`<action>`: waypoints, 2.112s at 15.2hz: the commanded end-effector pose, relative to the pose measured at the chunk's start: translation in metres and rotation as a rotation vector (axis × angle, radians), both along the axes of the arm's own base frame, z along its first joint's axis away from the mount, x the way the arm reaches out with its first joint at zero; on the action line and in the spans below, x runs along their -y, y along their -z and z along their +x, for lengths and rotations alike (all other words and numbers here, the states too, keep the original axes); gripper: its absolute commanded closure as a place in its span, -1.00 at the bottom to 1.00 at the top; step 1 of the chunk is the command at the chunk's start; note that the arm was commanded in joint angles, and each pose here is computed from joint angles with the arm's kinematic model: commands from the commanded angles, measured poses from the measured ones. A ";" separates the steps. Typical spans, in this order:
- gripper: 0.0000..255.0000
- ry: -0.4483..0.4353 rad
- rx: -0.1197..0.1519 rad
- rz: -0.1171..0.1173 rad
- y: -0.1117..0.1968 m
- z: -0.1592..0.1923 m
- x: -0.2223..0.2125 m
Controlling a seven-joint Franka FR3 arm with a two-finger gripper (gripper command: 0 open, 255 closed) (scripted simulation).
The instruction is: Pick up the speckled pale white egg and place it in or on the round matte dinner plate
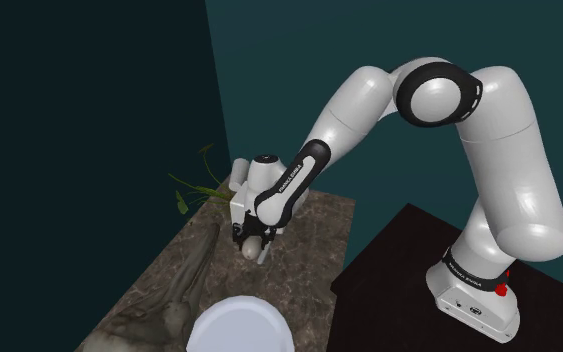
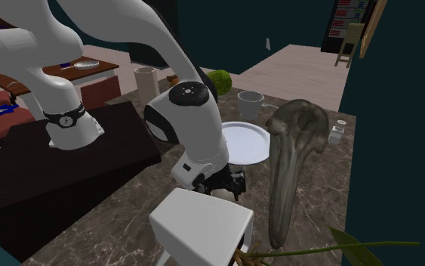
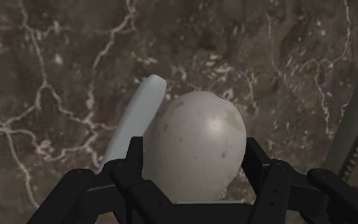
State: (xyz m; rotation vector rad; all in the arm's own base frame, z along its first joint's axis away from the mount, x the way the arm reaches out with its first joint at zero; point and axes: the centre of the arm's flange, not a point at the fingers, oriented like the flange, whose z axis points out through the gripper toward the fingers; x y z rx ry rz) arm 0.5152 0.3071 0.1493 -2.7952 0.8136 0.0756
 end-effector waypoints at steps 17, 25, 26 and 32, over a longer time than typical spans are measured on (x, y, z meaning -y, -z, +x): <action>1.00 0.000 -0.001 -0.001 -0.084 0.000 0.000; 1.00 0.000 -0.001 -0.001 -0.092 -0.056 -0.056; 1.00 0.000 -0.001 -0.001 -0.092 -0.065 -0.065; 1.00 0.000 -0.001 -0.001 -0.094 -0.121 -0.122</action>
